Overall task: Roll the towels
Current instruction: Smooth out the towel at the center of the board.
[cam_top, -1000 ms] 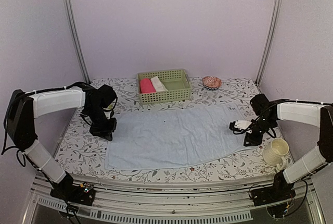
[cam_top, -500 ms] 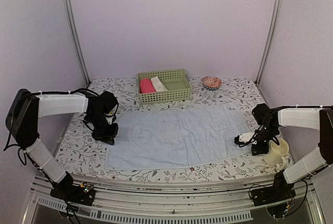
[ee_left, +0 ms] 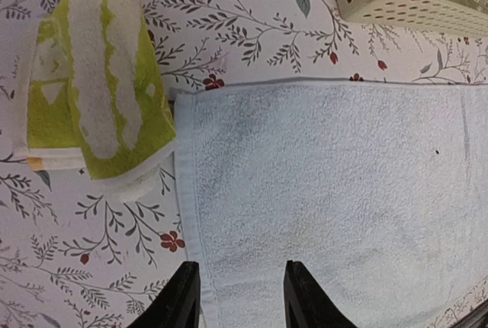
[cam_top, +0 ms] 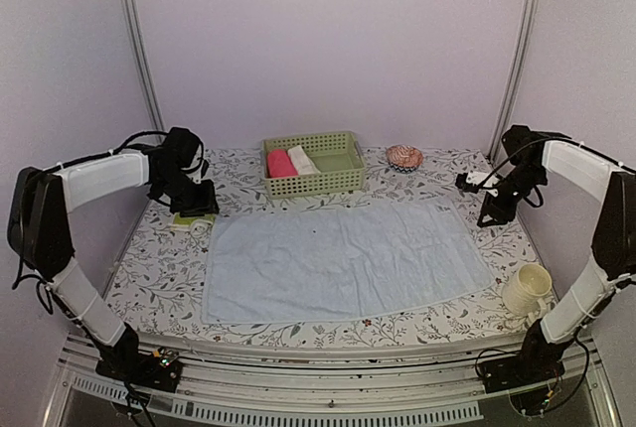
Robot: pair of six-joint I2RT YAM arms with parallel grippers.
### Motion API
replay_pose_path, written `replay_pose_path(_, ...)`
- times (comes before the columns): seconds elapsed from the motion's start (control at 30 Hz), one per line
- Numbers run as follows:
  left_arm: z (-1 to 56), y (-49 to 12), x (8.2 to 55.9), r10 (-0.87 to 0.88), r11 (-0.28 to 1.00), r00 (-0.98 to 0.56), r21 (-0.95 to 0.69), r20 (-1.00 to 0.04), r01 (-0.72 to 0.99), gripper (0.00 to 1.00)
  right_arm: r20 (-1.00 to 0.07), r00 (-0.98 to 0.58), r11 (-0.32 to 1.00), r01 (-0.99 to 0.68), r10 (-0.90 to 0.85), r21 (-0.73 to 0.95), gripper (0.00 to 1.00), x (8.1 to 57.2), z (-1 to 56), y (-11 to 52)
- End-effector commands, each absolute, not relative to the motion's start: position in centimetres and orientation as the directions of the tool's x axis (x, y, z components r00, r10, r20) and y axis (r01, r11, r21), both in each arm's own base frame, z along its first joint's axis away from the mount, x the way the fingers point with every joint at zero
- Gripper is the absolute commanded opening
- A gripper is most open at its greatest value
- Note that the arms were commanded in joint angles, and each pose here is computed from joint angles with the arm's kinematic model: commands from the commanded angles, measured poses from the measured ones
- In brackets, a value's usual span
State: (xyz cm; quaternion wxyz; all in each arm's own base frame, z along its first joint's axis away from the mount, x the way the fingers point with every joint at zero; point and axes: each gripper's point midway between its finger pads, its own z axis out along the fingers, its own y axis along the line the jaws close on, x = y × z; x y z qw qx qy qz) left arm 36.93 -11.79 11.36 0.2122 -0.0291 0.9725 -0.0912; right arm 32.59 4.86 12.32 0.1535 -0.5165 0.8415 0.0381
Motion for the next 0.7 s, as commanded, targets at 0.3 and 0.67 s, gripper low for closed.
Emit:
replay_pose_path(0.3, 6.6, -12.5, 45.4, -0.199, 0.938, -0.899, -0.342, -0.389, -0.059, 0.22, -0.532, -0.678, 0.735, -0.663, -0.508, 0.143, 0.4, 42.9, 11.8, 8.1)
replay_pose_path(0.67, 1.9, -5.0, 45.1, -0.325, 0.935, -0.891, -0.245, -0.316, -0.255, 0.23, -0.492, -0.747, 0.795, -0.584, -0.447, 0.163, 0.41, 45.5, 8.3, 7.4)
